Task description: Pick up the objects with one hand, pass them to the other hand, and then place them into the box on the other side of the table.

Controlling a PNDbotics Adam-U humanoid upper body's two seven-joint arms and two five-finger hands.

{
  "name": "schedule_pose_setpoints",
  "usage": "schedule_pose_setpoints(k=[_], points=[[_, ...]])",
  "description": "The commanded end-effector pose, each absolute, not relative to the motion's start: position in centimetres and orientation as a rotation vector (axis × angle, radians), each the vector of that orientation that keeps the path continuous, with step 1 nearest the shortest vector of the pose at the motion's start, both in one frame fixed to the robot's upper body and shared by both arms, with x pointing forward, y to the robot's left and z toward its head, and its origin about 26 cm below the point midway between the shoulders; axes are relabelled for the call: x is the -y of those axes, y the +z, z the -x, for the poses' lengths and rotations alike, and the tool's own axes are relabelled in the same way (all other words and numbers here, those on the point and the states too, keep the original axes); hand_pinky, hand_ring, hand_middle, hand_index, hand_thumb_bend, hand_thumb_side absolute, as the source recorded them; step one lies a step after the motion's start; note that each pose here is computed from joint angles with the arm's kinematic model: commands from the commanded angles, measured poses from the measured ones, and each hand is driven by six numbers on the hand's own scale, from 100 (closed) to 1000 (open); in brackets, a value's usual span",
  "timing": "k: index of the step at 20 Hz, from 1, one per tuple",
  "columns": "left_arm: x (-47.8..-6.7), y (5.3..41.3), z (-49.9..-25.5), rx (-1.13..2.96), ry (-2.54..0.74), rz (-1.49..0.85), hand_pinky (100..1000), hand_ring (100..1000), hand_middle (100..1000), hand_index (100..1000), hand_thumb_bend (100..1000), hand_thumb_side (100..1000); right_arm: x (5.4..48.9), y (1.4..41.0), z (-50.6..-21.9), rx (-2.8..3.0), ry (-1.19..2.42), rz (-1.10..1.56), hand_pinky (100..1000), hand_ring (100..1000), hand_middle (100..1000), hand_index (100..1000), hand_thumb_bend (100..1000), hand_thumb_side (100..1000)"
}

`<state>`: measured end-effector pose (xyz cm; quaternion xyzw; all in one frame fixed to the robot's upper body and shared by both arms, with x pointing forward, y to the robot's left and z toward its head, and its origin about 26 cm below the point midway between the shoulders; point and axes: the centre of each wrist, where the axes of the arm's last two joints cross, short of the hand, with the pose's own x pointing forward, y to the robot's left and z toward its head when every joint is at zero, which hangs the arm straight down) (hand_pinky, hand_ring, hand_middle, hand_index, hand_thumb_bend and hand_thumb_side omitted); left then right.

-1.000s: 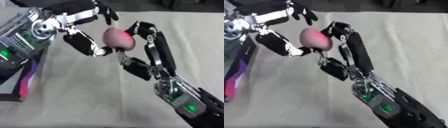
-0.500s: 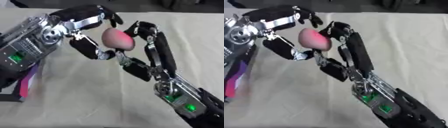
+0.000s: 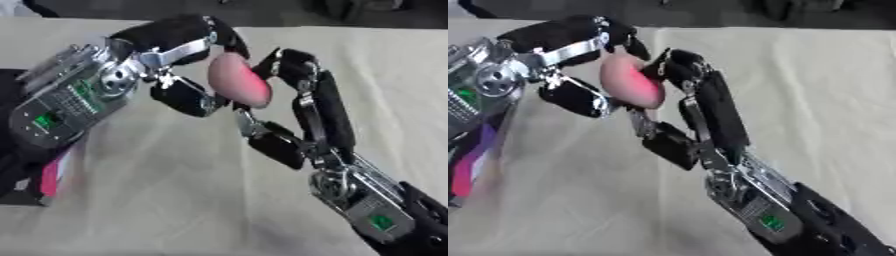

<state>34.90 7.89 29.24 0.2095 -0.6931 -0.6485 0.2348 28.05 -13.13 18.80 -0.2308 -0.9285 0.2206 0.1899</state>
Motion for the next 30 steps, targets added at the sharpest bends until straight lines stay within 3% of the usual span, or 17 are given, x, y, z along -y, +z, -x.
schedule_pose_setpoints(k=[1, 7, 10, 14, 16, 20, 24, 30], points=[[-7.7, 30.1, -34.7, 1.943, -1.778, -0.62, 759, 911, 609, 764, 100, 130, 13.3, 19.3, -27.8, 2.639, 0.623, 0.658, 558, 513, 462, 498, 100, 100], [-7.4, 29.8, -34.7, 1.982, -1.794, -0.56, 749, 845, 517, 610, 100, 186, 13.3, 19.2, -27.7, 2.626, 0.636, 0.643, 563, 519, 472, 506, 100, 100], [-7.4, 29.8, -34.4, 2.004, -1.812, -0.497, 745, 824, 497, 564, 100, 163, 13.3, 19.1, -27.7, 2.614, 0.636, 0.631, 549, 515, 471, 503, 100, 100], [-7.5, 29.9, -34.3, 2.02, -1.806, -0.481, 748, 837, 519, 602, 100, 115, 13.3, 19.1, -27.7, 2.604, 0.623, 0.627, 546, 515, 471, 503, 100, 100], [-7.6, 30.0, -34.2, 2.018, -1.805, -0.492, 762, 878, 578, 680, 111, 100, 13.4, 19.1, -27.8, 2.604, 0.615, 0.63, 541, 514, 471, 502, 100, 100], [-8.0, 29.7, -34.3, 1.952, -1.839, -0.552, 798, 970, 691, 821, 310, 112, 13.4, 19.2, -27.8, 2.619, 0.586, 0.641, 533, 510, 467, 501, 100, 100], [-8.6, 29.9, -34.5, 1.892, -1.84, -0.618, 800, 990, 712, 838, 367, 138, 13.4, 19.2, -27.8, 2.633, 0.552, 0.651, 529, 506, 461, 496, 100, 100], [-9.5, 30.6, -33.9, 1.908, -1.805, -0.65, 799, 989, 710, 835, 359, 131, 13.5, 19.1, -27.8, 2.653, 0.508, 0.661, 530, 505, 459, 494, 100, 100]])
